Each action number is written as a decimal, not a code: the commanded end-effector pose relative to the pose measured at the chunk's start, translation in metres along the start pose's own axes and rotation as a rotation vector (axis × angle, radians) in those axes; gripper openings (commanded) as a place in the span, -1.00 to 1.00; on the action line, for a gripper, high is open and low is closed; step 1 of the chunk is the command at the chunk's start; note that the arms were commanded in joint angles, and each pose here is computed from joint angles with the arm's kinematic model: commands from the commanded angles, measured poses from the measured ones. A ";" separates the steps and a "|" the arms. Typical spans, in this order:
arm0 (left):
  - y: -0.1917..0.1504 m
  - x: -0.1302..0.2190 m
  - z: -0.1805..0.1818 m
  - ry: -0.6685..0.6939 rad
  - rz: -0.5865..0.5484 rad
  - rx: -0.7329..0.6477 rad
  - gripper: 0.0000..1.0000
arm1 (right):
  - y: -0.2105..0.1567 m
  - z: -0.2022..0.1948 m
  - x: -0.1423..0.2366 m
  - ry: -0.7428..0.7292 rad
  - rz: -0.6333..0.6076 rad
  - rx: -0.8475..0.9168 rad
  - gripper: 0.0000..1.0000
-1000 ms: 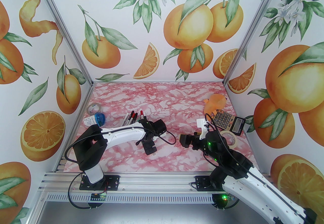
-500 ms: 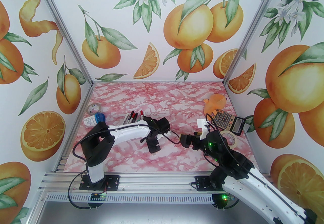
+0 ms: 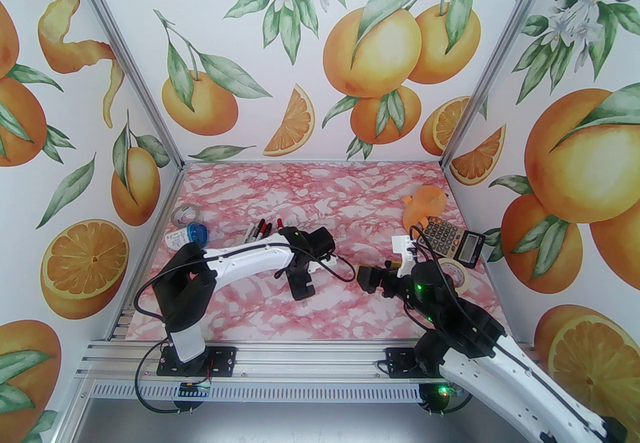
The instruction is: Open the pen caps
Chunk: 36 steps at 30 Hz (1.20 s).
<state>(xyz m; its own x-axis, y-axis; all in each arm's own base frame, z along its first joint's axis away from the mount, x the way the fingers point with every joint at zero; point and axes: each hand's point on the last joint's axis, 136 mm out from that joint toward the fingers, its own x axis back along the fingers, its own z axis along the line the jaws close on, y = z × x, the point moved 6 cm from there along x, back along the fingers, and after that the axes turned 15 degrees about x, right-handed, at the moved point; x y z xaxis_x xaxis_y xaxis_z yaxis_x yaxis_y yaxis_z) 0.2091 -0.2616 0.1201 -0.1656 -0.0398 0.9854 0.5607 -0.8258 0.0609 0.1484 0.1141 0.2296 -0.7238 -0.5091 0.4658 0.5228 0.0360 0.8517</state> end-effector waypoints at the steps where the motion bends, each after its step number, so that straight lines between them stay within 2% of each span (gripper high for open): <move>1: -0.013 -0.003 0.002 0.002 0.038 -0.001 1.00 | 0.001 0.001 -0.001 0.006 -0.009 -0.005 0.99; 12: -0.006 -0.029 -0.003 -0.023 0.066 -0.039 1.00 | -0.005 -0.001 0.000 -0.001 -0.006 -0.013 0.99; 19: 0.003 -0.038 -0.008 -0.055 0.061 -0.044 0.92 | -0.006 -0.002 -0.002 -0.006 -0.003 -0.013 0.99; 23: 0.009 -0.040 -0.014 -0.114 0.045 -0.039 0.71 | -0.007 -0.003 -0.003 -0.011 0.000 -0.014 0.99; 25: 0.014 -0.040 -0.016 -0.133 0.031 -0.032 0.51 | -0.007 -0.003 -0.003 -0.014 0.001 -0.015 0.99; 32: 0.022 -0.042 -0.020 -0.165 0.022 -0.014 0.37 | -0.007 -0.003 -0.003 -0.012 0.001 -0.018 0.99; 34: 0.022 -0.043 -0.020 -0.164 0.027 -0.008 0.20 | -0.007 -0.003 -0.003 -0.012 0.000 -0.018 0.99; 36: 0.021 -0.043 -0.020 -0.168 0.031 -0.001 0.14 | -0.007 -0.003 -0.002 -0.011 -0.001 -0.020 0.99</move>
<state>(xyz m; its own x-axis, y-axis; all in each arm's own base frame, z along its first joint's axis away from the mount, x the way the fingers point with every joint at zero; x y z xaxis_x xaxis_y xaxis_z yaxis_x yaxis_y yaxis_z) 0.2083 -0.2805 0.0731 -0.0193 -0.0037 0.9998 0.5520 -0.8338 0.0076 0.1476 0.1134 0.2207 -0.7179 -0.5041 0.4802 0.5370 0.0381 0.8427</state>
